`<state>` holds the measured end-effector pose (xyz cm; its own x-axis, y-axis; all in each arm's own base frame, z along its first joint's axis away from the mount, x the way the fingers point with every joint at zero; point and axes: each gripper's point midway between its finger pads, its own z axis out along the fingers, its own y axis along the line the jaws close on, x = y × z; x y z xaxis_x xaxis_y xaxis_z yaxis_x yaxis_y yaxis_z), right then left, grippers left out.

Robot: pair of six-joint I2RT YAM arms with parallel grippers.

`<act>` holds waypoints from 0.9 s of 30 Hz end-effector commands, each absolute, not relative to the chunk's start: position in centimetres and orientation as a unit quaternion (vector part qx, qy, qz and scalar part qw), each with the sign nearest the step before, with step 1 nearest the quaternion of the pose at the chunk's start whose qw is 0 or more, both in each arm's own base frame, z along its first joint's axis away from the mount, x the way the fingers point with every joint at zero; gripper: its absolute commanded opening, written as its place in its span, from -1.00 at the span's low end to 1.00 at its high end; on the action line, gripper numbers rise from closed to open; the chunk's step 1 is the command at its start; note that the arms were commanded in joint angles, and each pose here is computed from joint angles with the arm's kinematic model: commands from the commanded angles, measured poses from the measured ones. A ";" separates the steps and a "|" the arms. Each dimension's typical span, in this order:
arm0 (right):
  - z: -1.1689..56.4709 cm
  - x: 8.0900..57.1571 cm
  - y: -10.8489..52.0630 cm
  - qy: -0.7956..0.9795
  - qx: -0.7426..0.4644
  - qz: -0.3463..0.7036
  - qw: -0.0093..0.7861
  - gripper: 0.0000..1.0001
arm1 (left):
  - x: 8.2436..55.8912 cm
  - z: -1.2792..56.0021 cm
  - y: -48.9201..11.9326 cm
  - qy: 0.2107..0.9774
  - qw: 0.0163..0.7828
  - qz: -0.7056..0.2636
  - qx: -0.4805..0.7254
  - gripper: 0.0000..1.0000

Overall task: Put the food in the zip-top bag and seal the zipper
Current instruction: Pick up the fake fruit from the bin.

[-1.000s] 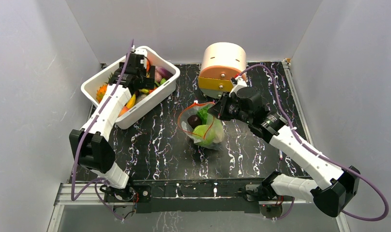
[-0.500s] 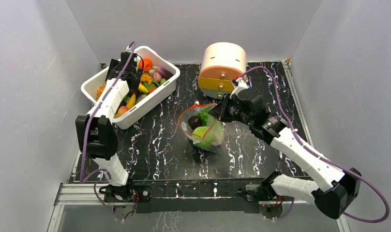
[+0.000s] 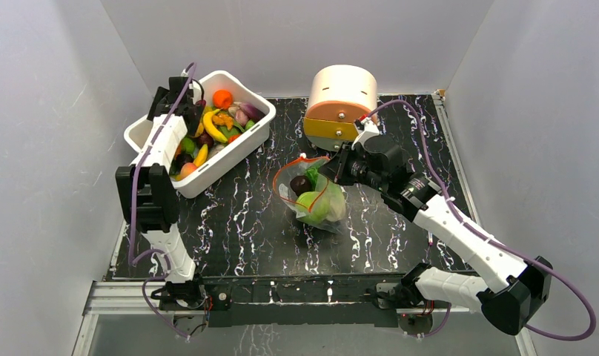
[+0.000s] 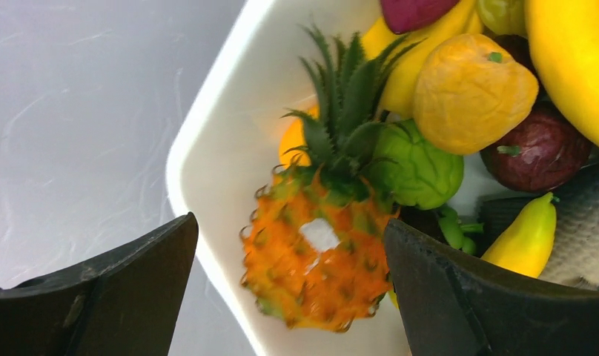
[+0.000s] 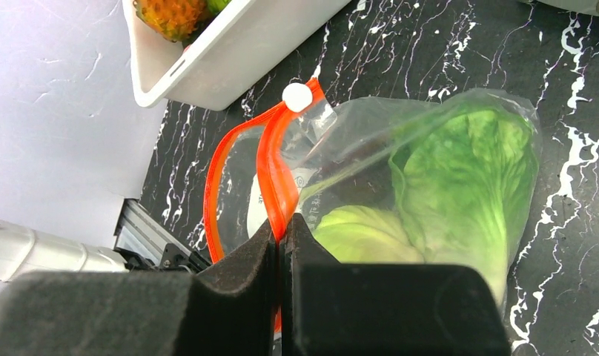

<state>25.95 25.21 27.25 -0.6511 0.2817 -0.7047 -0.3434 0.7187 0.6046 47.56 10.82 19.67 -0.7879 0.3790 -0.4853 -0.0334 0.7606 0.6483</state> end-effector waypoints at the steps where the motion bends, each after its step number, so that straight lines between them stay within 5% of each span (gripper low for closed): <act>1: 31.3 27.3 25.9 0.783 -0.030 0.399 0.476 -1.00 | 48.1 18.1 10.6 0.897 0.288 0.314 0.116 0.84; 13: 30.7 27.7 26.1 0.784 -0.039 0.396 0.477 -1.00 | 51.9 15.8 11.5 0.888 0.288 0.342 0.106 0.38; 27: 31.0 28.0 25.6 0.781 -0.041 0.385 0.490 -1.00 | 52.6 13.5 12.8 0.882 0.264 0.375 0.110 0.23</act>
